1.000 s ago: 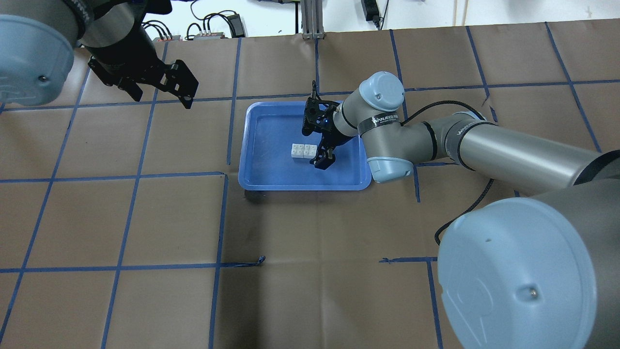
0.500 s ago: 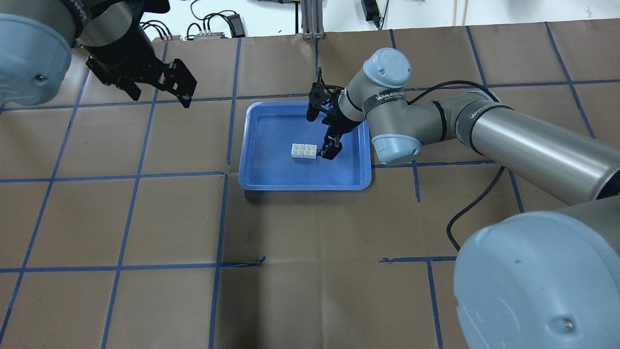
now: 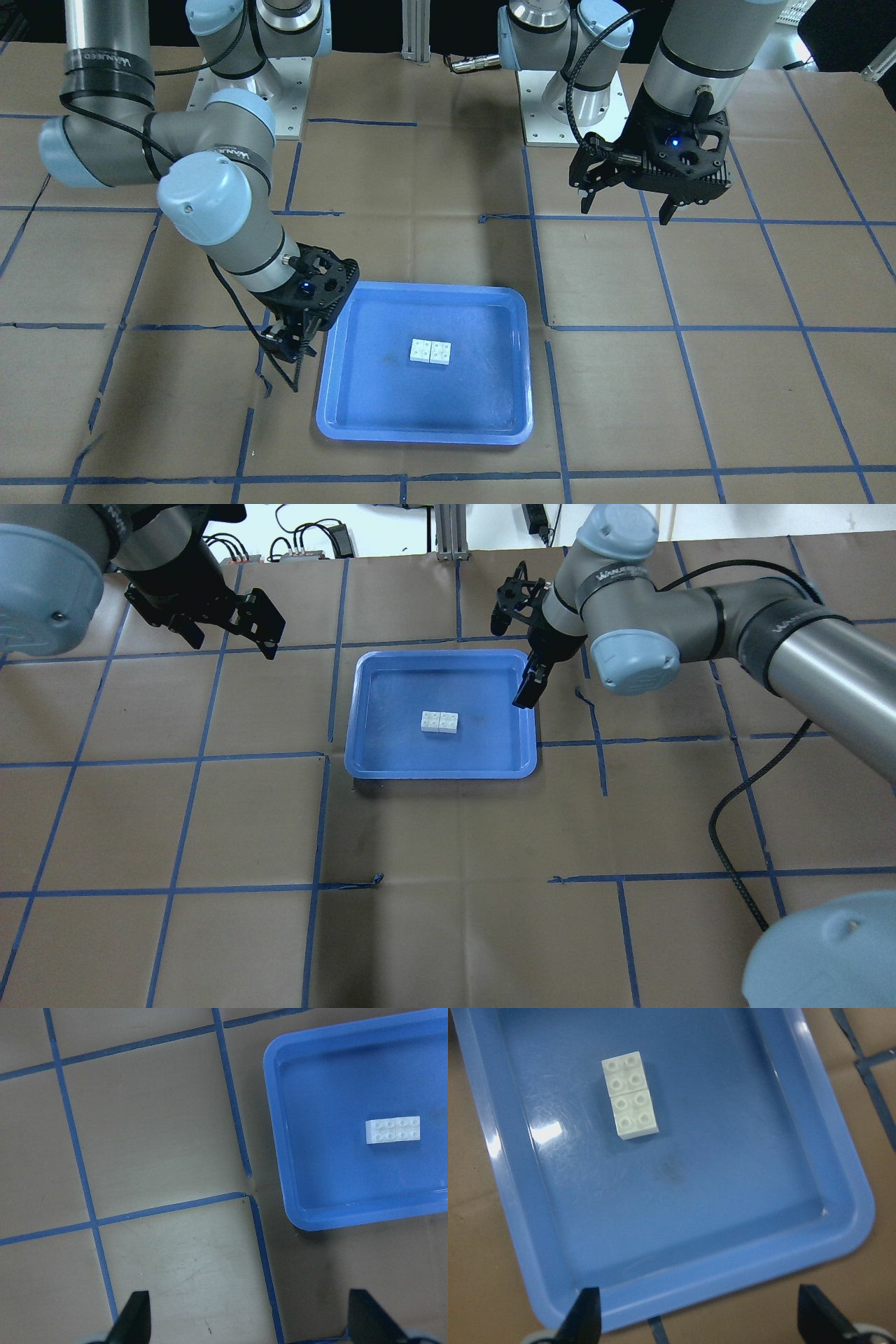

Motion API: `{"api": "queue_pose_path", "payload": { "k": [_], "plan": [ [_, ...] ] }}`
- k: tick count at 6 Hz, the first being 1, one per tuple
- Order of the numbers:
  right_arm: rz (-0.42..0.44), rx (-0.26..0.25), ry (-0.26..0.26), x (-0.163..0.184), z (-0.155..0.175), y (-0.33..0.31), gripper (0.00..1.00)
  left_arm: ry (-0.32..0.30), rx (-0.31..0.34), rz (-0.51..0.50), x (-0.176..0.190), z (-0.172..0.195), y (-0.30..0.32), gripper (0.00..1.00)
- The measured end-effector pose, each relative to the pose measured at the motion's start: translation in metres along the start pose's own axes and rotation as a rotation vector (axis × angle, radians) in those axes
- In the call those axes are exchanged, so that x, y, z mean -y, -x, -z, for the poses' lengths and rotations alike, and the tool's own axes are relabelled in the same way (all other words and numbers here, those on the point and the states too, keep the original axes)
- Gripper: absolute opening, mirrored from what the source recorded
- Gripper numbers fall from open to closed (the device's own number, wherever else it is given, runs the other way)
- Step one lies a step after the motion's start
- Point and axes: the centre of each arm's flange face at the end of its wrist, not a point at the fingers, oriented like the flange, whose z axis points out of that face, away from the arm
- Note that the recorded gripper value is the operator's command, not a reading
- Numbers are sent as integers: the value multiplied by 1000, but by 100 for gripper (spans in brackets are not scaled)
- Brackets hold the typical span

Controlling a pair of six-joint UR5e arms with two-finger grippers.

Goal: Assemble white blocks and place on blue tray

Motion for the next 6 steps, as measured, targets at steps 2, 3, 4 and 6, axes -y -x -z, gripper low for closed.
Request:
{"api": "queue_pose_path", "payload": {
  "k": [2,3,4,6],
  "plan": [
    [-370,-59,100,-31,56,-1,100,1,-1,1,1,-1,-1,99],
    [-541,-77,137,-40,85,3,100,2,-2,0,1,-1,-1,99],
    [-686,-85,163,-47,117,7,100,4,-2,-1,2,-2,-1,99],
    [-908,-119,157,-49,173,16,100,6,-3,-1,2,-4,-2,99]
  ]
}}
